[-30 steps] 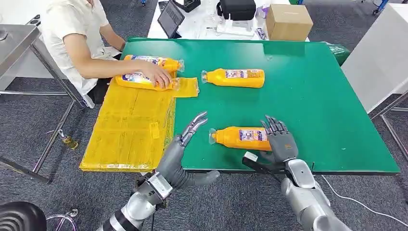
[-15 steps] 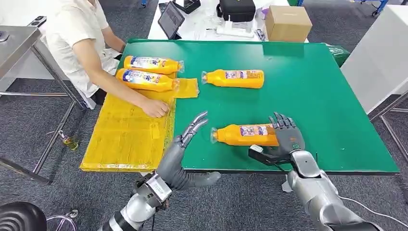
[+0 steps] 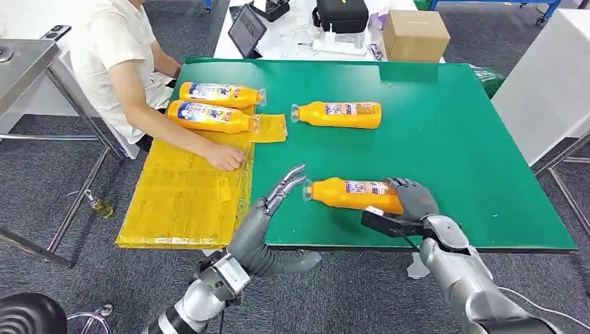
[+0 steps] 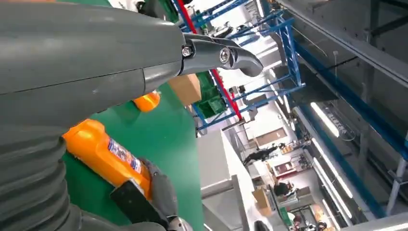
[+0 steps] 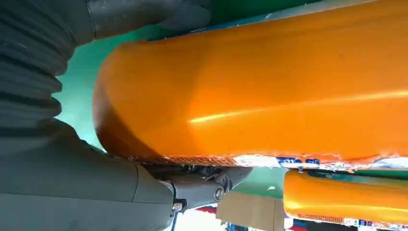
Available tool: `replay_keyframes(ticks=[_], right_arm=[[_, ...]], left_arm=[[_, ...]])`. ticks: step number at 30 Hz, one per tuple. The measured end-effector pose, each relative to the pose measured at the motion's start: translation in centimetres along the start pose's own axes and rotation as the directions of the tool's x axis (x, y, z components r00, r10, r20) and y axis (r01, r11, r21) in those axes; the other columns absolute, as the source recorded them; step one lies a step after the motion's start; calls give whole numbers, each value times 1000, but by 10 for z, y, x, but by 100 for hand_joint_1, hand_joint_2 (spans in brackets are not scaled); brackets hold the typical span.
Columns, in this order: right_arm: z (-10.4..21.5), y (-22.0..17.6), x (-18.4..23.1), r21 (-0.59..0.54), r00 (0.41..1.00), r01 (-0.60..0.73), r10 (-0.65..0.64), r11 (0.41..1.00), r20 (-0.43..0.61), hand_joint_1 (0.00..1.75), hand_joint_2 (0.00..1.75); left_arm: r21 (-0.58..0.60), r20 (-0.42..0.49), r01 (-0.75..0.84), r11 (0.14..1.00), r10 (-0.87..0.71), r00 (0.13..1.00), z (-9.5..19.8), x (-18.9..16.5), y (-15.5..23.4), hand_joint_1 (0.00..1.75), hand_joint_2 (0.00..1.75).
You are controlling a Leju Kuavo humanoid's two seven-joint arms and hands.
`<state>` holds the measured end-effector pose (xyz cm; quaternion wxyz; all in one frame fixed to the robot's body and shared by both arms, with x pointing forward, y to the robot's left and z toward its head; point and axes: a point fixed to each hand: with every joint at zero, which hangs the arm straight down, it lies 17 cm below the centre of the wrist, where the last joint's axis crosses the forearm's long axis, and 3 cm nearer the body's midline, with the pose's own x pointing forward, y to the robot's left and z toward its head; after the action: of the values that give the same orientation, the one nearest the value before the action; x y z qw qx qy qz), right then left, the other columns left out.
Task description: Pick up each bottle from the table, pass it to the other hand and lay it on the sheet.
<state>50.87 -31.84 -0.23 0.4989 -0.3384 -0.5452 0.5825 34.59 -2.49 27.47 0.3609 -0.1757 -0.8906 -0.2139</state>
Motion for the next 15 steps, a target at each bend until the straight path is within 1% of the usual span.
replay_keyframes(ticks=[6, 10, 12, 15], right_arm=[[5, 6, 5, 1, 998, 58, -58, 998, 25, 175, 175], [9, 6, 9, -34, 994, 105, -103, 994, 46, 175, 175], [11, 4, 14, -74, 990, 132, -128, 989, 54, 175, 175], [15, 3, 22, -118, 983, 177, -170, 977, 72, 175, 175]], left_arm=[[-4, 6, -4, 1000, 4, 1000, -1, 1, 0, 0, 175], [-6, 6, -17, 1000, 17, 1000, -1, 2, -1, 0, 175], [18, 2, -46, 999, 46, 999, -2, 2, 3, 0, 175], [100, -10, -107, 989, 109, 994, -5, 1, 14, 0, 175]])
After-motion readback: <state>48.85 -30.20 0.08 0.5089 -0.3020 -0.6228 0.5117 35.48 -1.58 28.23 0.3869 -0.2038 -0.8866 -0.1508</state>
